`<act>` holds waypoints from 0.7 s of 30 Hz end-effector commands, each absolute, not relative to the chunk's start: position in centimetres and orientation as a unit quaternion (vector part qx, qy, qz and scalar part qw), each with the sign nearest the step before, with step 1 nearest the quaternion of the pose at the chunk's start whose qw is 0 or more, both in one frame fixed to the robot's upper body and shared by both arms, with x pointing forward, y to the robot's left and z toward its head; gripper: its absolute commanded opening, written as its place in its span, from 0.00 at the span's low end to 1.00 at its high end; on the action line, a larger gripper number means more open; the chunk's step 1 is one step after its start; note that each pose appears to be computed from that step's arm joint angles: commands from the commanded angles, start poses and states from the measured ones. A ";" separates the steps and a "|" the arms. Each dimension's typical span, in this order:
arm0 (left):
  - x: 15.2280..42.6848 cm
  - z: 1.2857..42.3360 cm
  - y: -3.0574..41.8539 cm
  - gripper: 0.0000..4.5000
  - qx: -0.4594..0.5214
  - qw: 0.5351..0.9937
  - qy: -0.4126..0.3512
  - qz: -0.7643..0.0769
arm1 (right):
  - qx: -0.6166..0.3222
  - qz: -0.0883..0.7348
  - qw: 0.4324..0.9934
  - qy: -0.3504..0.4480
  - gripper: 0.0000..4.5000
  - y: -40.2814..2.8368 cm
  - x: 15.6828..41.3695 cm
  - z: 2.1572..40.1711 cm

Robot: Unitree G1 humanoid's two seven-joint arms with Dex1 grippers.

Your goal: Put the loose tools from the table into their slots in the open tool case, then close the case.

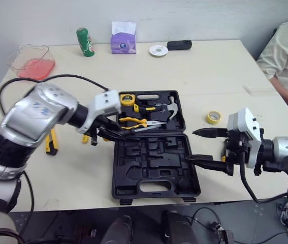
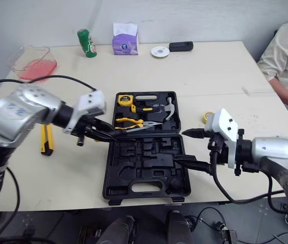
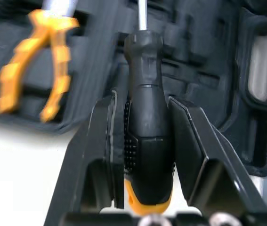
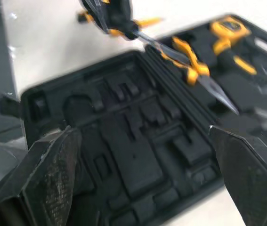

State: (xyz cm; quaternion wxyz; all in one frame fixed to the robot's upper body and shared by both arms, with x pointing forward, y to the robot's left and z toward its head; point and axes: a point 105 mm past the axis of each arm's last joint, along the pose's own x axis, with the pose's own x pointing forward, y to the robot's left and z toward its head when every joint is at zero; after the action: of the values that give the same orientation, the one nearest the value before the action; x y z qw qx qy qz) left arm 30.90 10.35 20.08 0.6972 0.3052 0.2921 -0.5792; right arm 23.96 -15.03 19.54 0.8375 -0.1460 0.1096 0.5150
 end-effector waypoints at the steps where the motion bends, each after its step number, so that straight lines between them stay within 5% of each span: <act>1: 31.8 19.8 8.7 0.22 0.333 0.682 0.297 -0.579 | -0.161 0.509 0.842 0.081 1.00 -14.6 23.4 20.2; 21: 34.7 18.7 6.8 0.22 0.419 0.622 0.301 -0.589 | -0.137 0.470 0.868 0.089 1.00 -15.0 22.6 18.9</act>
State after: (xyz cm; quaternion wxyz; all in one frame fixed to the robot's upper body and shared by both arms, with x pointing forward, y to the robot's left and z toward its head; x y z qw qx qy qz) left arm 34.72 7.25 17.80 0.6263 0.4055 0.3163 -0.5859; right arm 22.95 -15.38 17.72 0.8667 -0.1282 0.1211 0.4665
